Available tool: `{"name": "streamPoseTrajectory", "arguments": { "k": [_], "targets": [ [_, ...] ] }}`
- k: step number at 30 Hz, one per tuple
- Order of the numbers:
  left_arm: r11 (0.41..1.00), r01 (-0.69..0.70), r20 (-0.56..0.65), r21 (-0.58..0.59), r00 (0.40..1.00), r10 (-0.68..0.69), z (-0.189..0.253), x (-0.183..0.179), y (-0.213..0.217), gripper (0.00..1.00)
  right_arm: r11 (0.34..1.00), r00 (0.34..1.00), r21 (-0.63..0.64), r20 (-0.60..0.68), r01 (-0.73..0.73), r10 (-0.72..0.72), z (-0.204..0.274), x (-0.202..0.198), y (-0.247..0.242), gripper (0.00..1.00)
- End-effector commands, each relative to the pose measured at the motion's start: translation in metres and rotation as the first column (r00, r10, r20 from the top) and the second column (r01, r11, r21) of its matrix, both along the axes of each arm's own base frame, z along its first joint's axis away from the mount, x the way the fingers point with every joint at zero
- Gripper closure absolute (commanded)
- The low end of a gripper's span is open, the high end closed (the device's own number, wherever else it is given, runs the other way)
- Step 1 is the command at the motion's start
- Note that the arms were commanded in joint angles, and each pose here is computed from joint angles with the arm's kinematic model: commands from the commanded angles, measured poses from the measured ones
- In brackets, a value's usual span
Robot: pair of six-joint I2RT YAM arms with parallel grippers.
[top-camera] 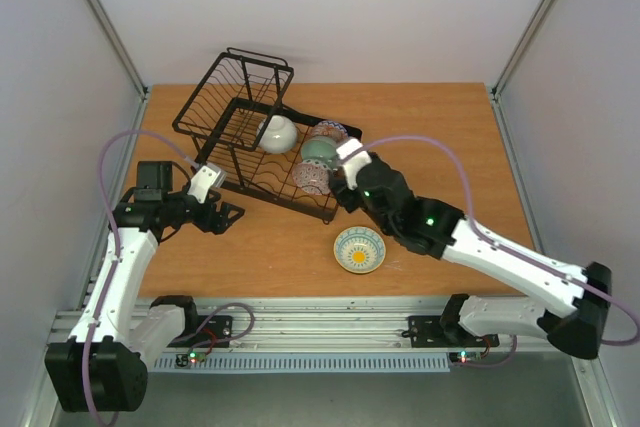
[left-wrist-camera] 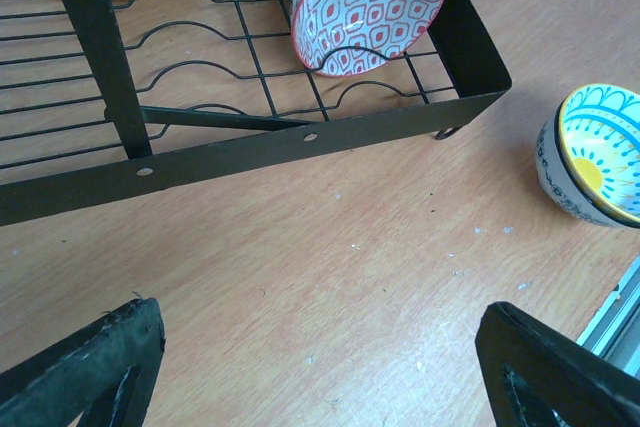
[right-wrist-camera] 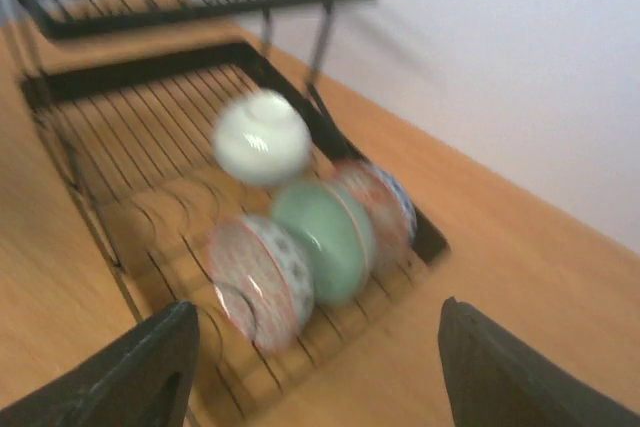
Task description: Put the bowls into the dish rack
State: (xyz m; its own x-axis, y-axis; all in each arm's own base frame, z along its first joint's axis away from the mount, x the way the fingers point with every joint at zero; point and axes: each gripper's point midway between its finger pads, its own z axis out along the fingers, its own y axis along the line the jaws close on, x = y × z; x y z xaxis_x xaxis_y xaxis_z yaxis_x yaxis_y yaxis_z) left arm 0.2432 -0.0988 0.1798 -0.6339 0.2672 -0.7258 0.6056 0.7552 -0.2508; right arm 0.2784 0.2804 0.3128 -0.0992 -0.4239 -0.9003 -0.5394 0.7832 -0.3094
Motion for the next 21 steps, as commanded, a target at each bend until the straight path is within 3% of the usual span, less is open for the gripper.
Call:
{"name": "streamPoseTrajectory", "arguments": {
  "k": [1, 4, 10, 21],
  "targets": [
    [1.0, 0.026, 0.031, -0.014, 0.999, -0.025, 0.005, -0.001, -0.004, 0.14, 0.928, 0.887, 0.011, -0.3, 0.372, -0.352, -0.065, -0.029, -0.091, 0.39],
    [0.999, 0.028, 0.027, -0.015, 0.999, -0.028, 0.004, -0.001, -0.004, 0.14, 0.886, 0.805, 0.023, -0.427, 0.464, -0.411, -0.092, -0.055, -0.127, 0.47],
    [1.0, 0.024, 0.03, -0.008, 0.999, -0.023, 0.004, -0.001, -0.003, 0.14, 0.865, 0.719, 0.1, -0.608, 0.491, -0.338, -0.132, -0.087, -0.136, 0.62],
    [1.0, 0.029, 0.038, -0.002, 0.999, -0.029, 0.005, -0.004, -0.003, 0.14, 0.869, 0.575, 0.079, -0.778, 0.488, -0.252, -0.201, -0.078, -0.119, 0.63]
  ]
}}
